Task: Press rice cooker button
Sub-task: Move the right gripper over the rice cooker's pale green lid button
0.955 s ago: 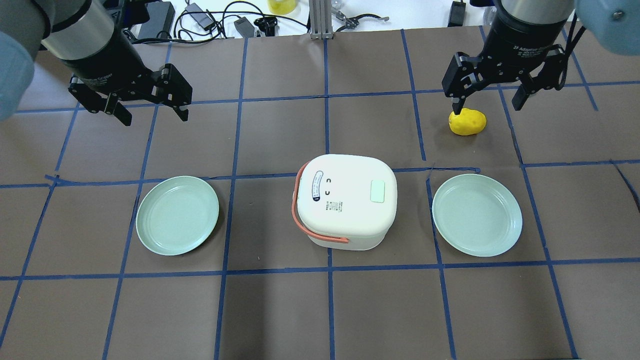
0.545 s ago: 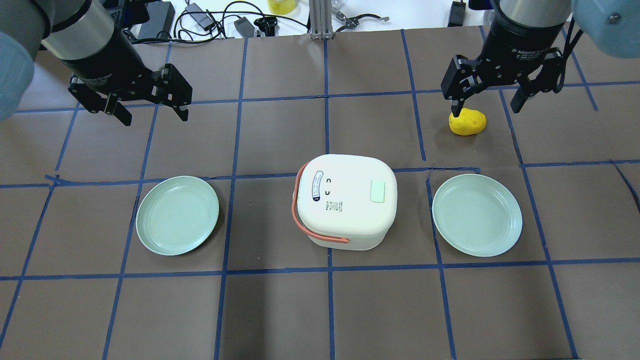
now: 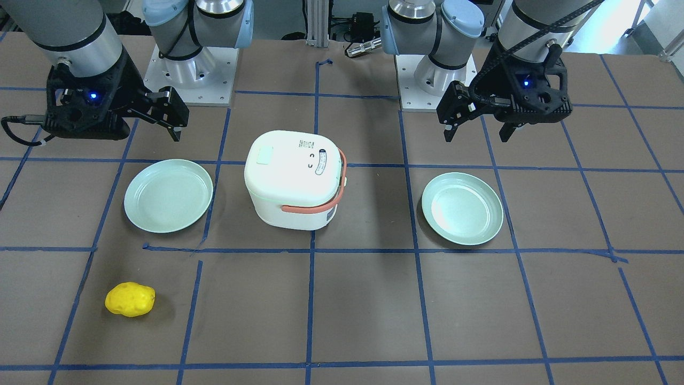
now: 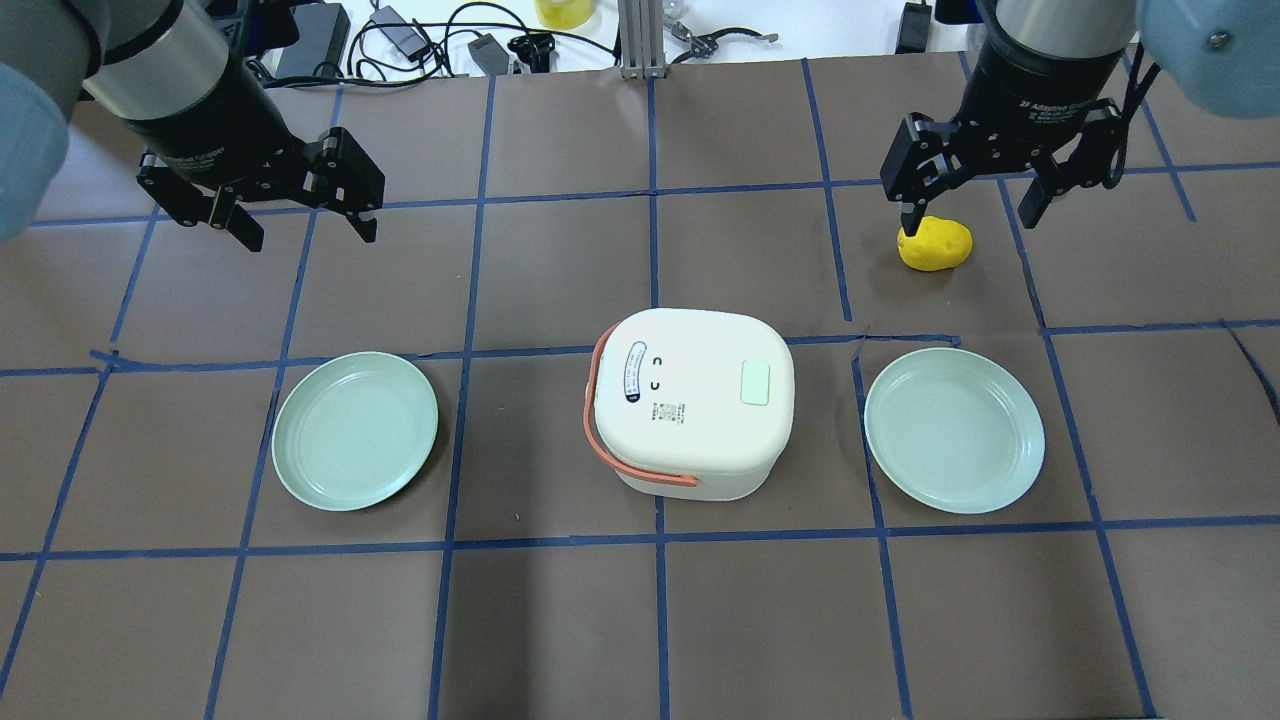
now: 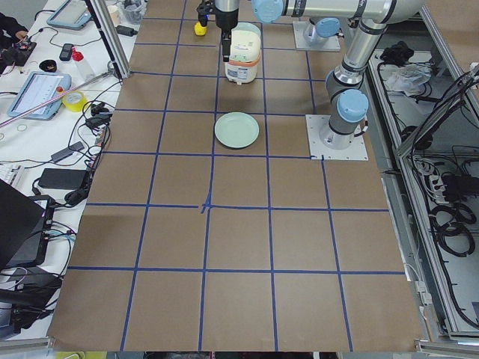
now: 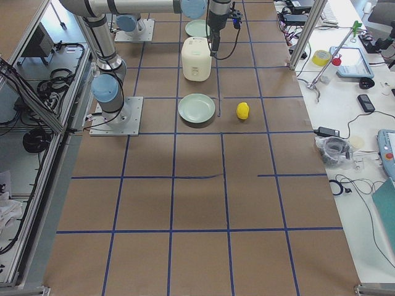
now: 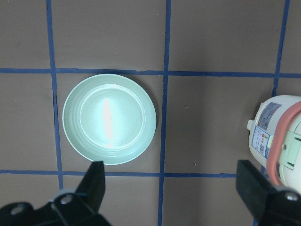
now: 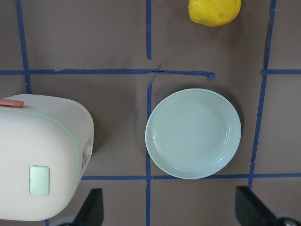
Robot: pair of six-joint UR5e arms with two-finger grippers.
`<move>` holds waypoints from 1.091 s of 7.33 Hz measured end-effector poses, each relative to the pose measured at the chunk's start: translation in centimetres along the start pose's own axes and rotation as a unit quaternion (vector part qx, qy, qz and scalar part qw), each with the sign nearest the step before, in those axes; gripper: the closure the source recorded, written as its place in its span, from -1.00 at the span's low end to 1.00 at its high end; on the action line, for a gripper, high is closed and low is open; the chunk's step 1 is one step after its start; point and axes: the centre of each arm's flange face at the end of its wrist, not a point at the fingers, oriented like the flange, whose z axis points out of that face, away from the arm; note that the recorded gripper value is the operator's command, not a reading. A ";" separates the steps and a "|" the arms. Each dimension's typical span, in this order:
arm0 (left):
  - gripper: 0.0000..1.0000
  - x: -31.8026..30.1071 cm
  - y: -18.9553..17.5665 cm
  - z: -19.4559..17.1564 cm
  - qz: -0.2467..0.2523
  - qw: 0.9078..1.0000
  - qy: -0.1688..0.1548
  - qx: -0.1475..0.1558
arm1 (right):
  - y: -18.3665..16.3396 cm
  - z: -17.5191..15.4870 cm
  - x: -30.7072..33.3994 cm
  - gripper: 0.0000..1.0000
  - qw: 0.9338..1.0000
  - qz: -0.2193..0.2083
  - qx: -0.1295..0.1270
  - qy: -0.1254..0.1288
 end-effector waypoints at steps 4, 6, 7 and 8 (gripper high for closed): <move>-1.00 0.0 0.0 0.0 0.000 1.000 0.000 0.000 | 0.3 0.9 -0.9 0.75 1.000 0.007 -0.008 -0.008; -1.00 0.0 0.0 0.0 0.000 1.000 0.000 0.000 | 0.9 1.7 -3.8 1.00 0.999 0.030 -0.017 -0.025; -1.00 0.0 0.0 0.0 0.000 1.000 0.000 0.000 | 1.3 2.4 -5.4 1.00 0.998 0.043 -0.025 -0.029; -1.00 0.0 0.0 0.0 0.000 1.000 0.000 0.000 | 1.8 3.1 -6.7 1.00 0.997 0.060 -0.035 -0.038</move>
